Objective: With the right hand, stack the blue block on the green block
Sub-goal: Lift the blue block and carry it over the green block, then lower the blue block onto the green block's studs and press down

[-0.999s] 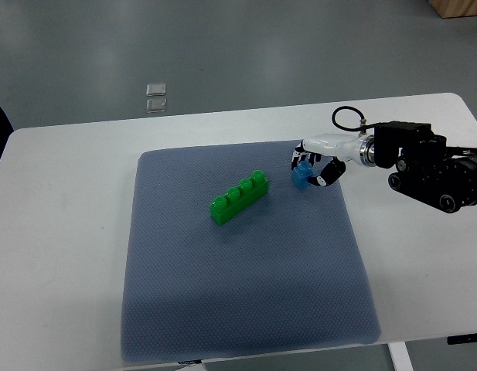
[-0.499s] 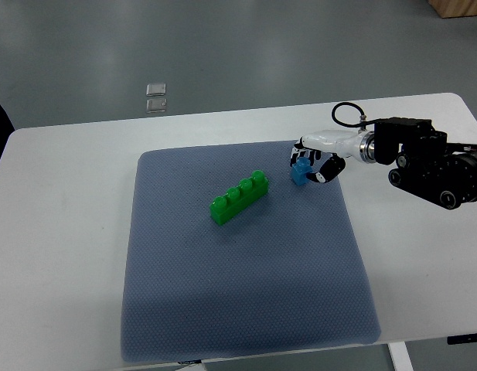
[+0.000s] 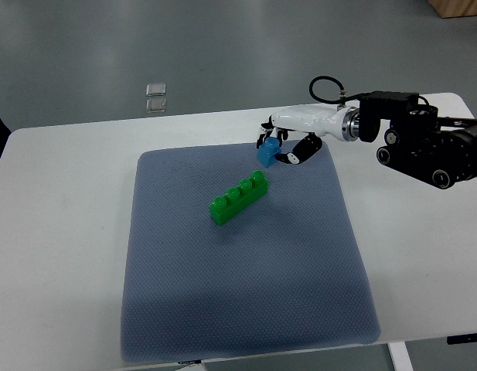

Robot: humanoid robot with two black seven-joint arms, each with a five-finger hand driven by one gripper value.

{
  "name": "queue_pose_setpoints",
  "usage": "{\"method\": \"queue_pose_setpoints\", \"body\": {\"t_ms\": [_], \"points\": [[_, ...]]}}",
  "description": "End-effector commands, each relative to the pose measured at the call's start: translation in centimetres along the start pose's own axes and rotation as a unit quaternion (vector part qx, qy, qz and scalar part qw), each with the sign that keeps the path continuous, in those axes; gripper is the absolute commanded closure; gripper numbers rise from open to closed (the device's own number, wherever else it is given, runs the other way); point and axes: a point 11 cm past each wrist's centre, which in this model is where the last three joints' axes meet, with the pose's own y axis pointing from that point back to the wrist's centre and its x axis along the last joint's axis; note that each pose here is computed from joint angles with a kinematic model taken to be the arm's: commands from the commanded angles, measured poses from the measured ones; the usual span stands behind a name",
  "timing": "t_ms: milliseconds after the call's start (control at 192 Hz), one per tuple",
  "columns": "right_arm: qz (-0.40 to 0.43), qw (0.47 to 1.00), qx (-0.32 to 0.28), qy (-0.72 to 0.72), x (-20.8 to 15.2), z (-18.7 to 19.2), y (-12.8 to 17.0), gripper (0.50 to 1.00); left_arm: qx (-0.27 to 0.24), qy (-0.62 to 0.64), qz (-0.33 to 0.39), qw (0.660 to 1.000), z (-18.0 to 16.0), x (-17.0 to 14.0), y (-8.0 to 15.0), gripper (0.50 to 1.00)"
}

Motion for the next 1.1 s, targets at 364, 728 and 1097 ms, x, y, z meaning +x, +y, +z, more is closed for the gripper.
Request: {"method": "queue_pose_setpoints", "body": {"t_ms": [364,728,1097], "points": [[-0.054,0.994,0.053,0.076,-1.7,-3.3,-2.2,0.953,0.0,0.0,0.0,1.0,0.0,0.0,0.0,0.5],[-0.058,0.994,0.048,0.076,-1.9,-3.0,-2.1,0.953,0.0,0.001,0.0,1.0,0.0,0.0,0.0,0.5],[-0.061,0.994,0.048,0.078,-2.2,-3.0,-2.3,0.953,0.0,0.0,0.0,1.0,0.0,0.0,0.0,0.5]]}}
